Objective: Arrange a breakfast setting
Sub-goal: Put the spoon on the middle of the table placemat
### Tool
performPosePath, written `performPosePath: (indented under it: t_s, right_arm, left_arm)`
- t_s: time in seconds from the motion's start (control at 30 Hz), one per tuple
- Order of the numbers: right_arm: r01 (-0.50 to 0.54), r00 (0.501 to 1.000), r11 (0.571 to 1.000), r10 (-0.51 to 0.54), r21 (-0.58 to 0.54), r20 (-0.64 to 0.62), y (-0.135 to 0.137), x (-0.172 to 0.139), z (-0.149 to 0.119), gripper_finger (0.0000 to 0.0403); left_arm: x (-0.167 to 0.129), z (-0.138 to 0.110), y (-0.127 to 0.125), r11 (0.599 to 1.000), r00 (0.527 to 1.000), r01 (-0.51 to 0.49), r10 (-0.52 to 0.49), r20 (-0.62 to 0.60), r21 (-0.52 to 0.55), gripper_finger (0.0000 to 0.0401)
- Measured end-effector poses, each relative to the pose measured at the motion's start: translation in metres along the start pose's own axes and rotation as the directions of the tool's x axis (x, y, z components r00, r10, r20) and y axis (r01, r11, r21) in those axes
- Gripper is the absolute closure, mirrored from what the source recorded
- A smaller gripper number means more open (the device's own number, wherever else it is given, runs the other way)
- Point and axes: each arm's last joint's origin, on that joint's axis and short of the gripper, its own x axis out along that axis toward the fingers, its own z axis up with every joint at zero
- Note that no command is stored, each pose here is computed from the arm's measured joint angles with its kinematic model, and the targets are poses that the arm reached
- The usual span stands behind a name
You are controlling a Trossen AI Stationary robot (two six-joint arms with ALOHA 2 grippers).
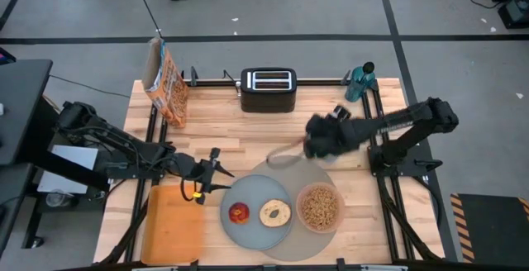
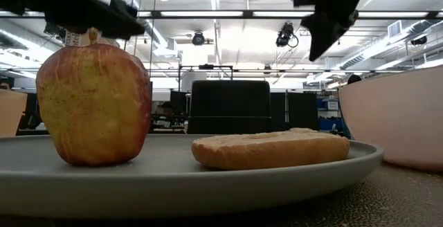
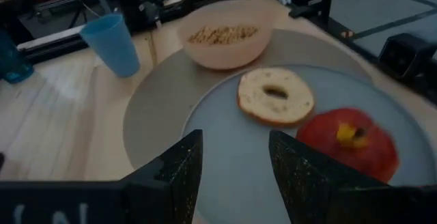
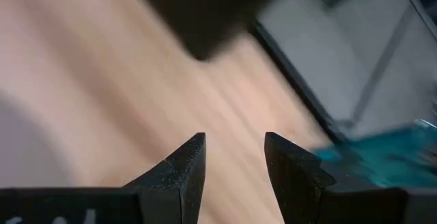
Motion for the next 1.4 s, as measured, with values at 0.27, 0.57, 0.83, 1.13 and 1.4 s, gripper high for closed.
performPosePath:
  t_s: [0.27,0.57,0.83,1.13,1.4]
  right_arm:
    - [0.132,0.968,0.982,-0.098,0.138,-0.232,-0.088,0.062,0.03,0.0249]
    - [0.111,0.952,0.963,-0.032,0.245,-0.305,-0.181,0.08,0.057,0.025]
    - [0.148,0.938,0.931,-0.026,0.333,-0.345,-0.246,0.073,0.061,0.0244]
    - [0.249,0.869,0.923,-0.079,0.294,-0.489,-0.276,0.113,0.072,0.0222]
    - [0.227,0.78,0.948,-0.038,0.225,-0.625,-0.297,0.141,0.076,0.0222]
  left_arm:
    - [-0.004,-0.034,0.006,0.999,0.998,-0.048,0.048,0.027,-0.006,0.0223]
    - [-0.006,-0.042,0.006,0.999,1.0,-0.007,0.008,0.019,-0.042,0.0223]
    - [-0.006,-0.042,0.006,0.999,1.0,-0.001,0.002,0.019,-0.042,0.0223]
    - [-0.006,-0.042,0.006,0.999,1.0,-0.001,0.002,0.019,-0.049,0.0223]
    - [-0.006,-0.046,0.005,0.998,1.0,0.002,-0.004,-0.019,-0.063,0.0223]
